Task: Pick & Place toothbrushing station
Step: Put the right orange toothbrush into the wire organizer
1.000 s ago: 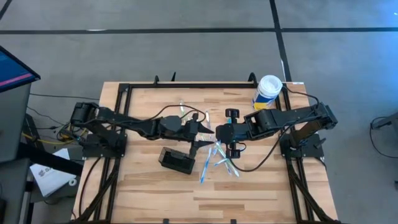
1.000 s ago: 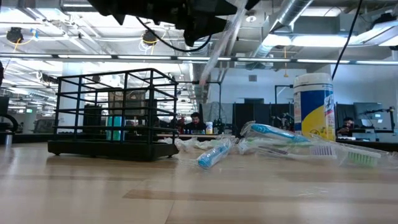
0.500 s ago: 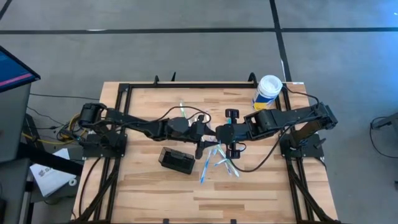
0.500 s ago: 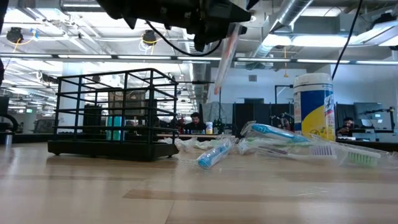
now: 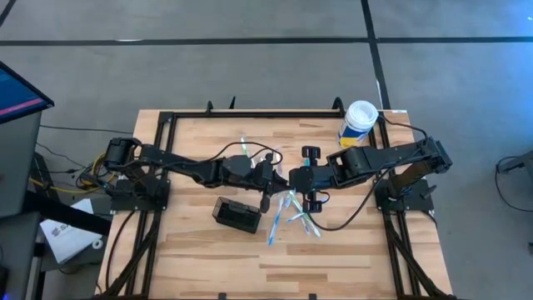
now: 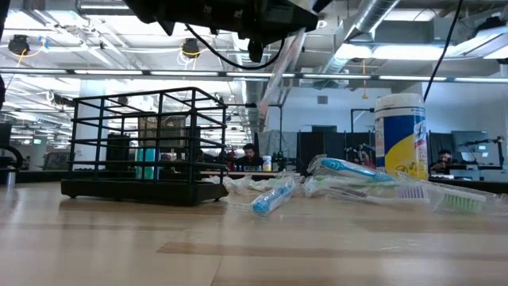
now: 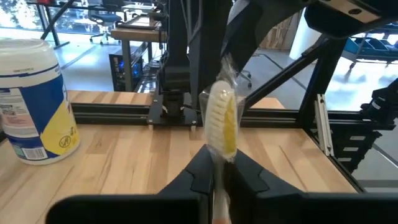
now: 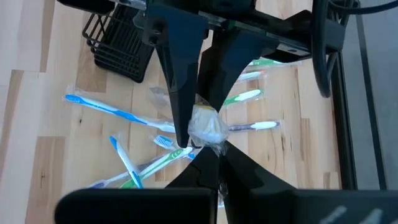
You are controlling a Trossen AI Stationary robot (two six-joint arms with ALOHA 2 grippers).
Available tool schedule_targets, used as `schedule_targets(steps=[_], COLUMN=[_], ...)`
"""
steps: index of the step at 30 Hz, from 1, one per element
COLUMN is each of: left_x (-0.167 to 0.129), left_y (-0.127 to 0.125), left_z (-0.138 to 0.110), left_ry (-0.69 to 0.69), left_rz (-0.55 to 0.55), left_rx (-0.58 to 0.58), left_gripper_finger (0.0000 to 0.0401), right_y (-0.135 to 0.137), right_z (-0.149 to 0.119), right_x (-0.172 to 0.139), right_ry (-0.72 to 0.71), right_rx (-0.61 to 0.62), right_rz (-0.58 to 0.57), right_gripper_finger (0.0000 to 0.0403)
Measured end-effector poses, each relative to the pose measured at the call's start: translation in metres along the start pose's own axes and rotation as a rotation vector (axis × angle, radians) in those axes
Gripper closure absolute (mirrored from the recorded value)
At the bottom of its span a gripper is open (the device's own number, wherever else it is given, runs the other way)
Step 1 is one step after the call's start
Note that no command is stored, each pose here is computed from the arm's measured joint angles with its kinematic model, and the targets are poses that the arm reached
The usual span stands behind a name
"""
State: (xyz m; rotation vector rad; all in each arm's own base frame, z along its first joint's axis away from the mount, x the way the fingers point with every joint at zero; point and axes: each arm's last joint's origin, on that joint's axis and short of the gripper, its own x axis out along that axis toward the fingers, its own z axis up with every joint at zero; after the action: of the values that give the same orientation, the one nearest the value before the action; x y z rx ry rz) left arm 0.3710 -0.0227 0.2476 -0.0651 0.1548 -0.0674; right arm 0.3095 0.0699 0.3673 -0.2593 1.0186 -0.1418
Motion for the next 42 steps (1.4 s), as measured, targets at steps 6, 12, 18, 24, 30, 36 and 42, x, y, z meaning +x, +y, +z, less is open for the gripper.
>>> schedule_targets(steps=[6, 12, 18, 24, 30, 36, 42], left_x=[0.000, -0.020, -0.054, -0.093, -0.128, -0.157, -0.175], left_y=[0.000, -0.001, -0.003, -0.013, -0.029, -0.049, -0.063], left_z=[0.000, 0.015, 0.024, 0.017, 0.005, -0.008, -0.031], left_ry=[0.007, 0.020, -0.006, -0.035, -0.068, -0.097, -0.088], left_rz=[-0.003, 0.013, 0.019, 0.047, 0.078, 0.081, 0.130], left_rx=[-0.015, -0.015, -0.014, -0.010, -0.007, -0.004, 0.011], left_gripper_finger=[0.0394, 0.0395, 0.0395, 0.0395, 0.0395, 0.0395, 0.0395], right_y=[0.000, 0.000, 0.000, 0.000, 0.000, 0.000, 0.000], right_z=[0.000, 0.000, 0.000, 0.000, 0.000, 0.001, 0.001], right_x=[0.000, 0.000, -0.001, -0.001, -0.001, -0.001, -0.001], right_ry=[0.000, 0.003, -0.001, -0.004, -0.007, -0.010, -0.010], right_rx=[-0.007, -0.001, 0.001, 0.003, 0.004, 0.016, 0.020], right_rz=[0.001, 0.001, 0.002, 0.002, 0.002, 0.002, 0.002], right_gripper_finger=[0.0403, 0.0384, 0.0334, 0.0309, 0.0305, 0.0305, 0.0305])
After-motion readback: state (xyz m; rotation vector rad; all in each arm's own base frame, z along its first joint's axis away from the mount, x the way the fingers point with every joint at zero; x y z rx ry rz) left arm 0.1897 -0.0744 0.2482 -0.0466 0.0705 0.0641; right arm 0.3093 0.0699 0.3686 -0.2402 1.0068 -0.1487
